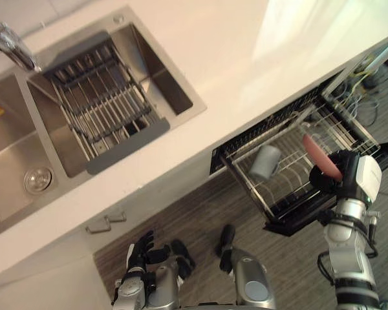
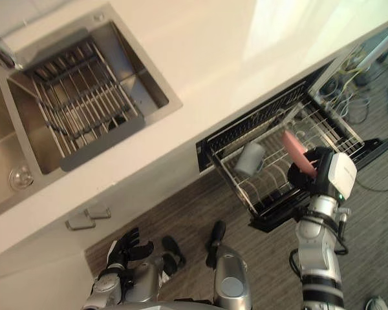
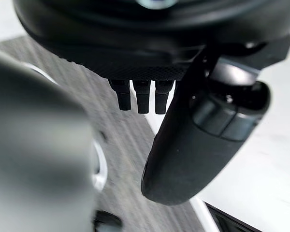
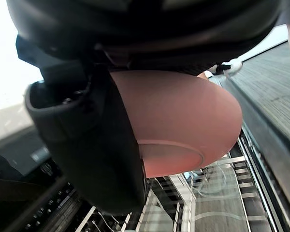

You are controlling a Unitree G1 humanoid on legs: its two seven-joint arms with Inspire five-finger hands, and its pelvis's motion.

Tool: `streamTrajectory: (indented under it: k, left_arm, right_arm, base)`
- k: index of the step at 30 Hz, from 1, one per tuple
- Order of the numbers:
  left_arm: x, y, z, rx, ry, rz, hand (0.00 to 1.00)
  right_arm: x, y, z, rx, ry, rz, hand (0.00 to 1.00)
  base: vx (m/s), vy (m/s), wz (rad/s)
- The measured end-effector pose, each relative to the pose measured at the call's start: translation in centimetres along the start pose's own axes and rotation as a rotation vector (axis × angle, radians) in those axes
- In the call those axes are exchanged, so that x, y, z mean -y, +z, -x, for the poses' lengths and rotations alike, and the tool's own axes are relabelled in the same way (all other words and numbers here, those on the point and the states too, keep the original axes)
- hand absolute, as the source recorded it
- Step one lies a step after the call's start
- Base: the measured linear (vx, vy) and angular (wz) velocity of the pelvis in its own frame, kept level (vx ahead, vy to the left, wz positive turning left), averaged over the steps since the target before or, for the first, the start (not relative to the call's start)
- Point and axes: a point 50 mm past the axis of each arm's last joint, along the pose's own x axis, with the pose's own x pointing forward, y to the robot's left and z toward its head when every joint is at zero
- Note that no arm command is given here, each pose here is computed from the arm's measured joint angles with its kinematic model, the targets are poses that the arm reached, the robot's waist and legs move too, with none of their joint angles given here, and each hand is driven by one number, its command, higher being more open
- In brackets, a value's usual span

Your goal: Walk over to the sink, pick up the cup, carry it to the dishwasher, place the cup inside the dishwasher, then close the dishwasher door

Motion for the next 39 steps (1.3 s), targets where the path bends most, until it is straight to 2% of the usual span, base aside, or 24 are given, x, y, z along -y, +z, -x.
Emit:
streamTrajectory:
  k: [3,4,11,18,23,30,33,39]
  left_arm:
    - [0.3,0.7,-0.4,0.021,-0.002,0.014,0.90]
    - [0.3,0.9,-0.4,0.027,0.000,0.015,0.90]
    - [0.6,2.0,-1.0,0.057,0.019,0.035,0.90]
    - [0.9,2.6,-1.4,0.067,0.025,0.055,0.90]
    - [0.9,3.0,-1.5,0.079,0.025,0.058,0.90]
    - [0.7,3.3,-1.5,0.082,0.025,0.067,0.90]
    - [0.1,3.1,-1.5,0.073,0.031,0.064,0.90]
    - [-0.9,2.3,-1.0,0.055,0.055,0.065,0.90]
  right_arm:
    - [0.1,-0.1,-3.0,-0.050,-0.012,0.004,0.30]
    - [0.2,0.2,-3.8,-0.057,-0.014,-0.001,0.90]
    - [1.2,1.9,-7.4,-0.092,-0.057,-0.058,0.90]
    - [1.4,3.6,-8.0,-0.057,-0.076,-0.142,0.90]
    - [1.1,5.9,-6.6,0.047,-0.078,-0.298,0.90]
    - [1.0,6.4,-0.9,0.167,-0.033,-0.534,0.90]
    - [1.4,4.2,1.3,0.097,-0.079,-0.605,0.90]
    - [2.5,-4.4,5.0,-0.286,-0.285,-0.645,0.90]
  base:
    - [-0.08,0.073,-0.15]
    - [-0.06,0.080,-0.16]
    - [-0.03,0.090,-0.10]
    - [0.01,0.057,0.02]
    - [0.03,0.025,-0.09]
    - [0.04,0.035,-0.05]
    - [0.05,0.059,-0.08]
    - [0.07,0.059,-0.02]
